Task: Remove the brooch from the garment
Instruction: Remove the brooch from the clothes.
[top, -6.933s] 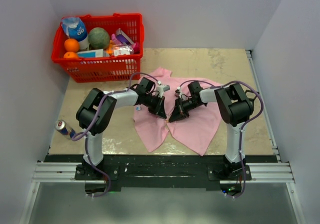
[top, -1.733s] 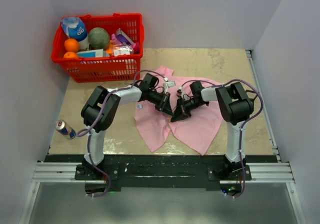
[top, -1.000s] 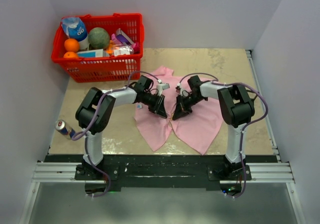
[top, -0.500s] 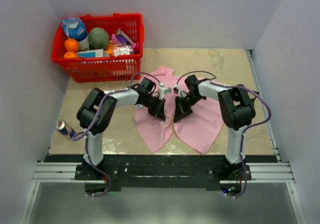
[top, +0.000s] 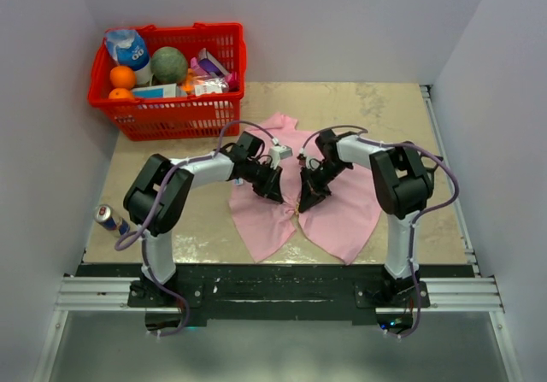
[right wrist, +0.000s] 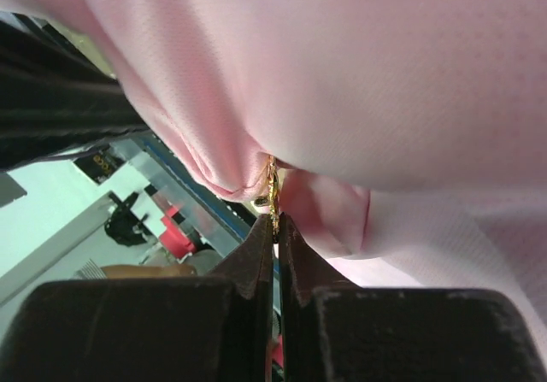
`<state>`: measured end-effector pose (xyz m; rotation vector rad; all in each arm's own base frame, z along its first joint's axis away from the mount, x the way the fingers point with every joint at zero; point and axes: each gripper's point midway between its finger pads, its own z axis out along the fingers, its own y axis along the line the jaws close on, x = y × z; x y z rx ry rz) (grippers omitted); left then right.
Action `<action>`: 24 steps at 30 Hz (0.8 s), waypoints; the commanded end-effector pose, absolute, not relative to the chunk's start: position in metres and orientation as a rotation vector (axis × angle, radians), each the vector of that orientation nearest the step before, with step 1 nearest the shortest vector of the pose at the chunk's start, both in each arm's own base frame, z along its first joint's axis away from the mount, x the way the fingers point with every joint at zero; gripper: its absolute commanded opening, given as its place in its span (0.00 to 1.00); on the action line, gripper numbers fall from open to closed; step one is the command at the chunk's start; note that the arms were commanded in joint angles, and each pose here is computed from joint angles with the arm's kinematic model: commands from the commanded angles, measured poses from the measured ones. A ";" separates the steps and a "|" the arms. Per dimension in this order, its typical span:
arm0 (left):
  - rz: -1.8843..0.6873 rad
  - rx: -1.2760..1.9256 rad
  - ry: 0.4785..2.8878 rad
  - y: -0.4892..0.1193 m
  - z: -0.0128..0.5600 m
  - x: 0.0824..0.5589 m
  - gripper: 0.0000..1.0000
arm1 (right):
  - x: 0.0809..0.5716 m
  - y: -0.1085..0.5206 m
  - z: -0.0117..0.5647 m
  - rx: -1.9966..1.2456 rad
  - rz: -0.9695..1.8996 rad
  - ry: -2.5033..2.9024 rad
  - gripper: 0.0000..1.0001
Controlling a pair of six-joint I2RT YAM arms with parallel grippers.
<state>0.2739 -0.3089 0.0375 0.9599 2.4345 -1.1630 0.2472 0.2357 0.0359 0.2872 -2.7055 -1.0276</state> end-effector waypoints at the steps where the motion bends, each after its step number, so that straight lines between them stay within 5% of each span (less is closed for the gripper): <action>1: -1.260 1.021 2.278 -0.326 0.062 0.276 0.04 | 0.233 0.236 0.042 0.278 -0.995 -2.641 0.00; 20: -1.203 1.001 2.270 -0.338 0.024 0.300 0.00 | 0.166 0.249 0.042 0.213 -1.002 -2.441 0.00; 24: -1.258 0.970 2.142 -0.339 0.078 0.308 0.00 | 0.176 0.255 0.046 0.226 -1.032 -2.461 0.00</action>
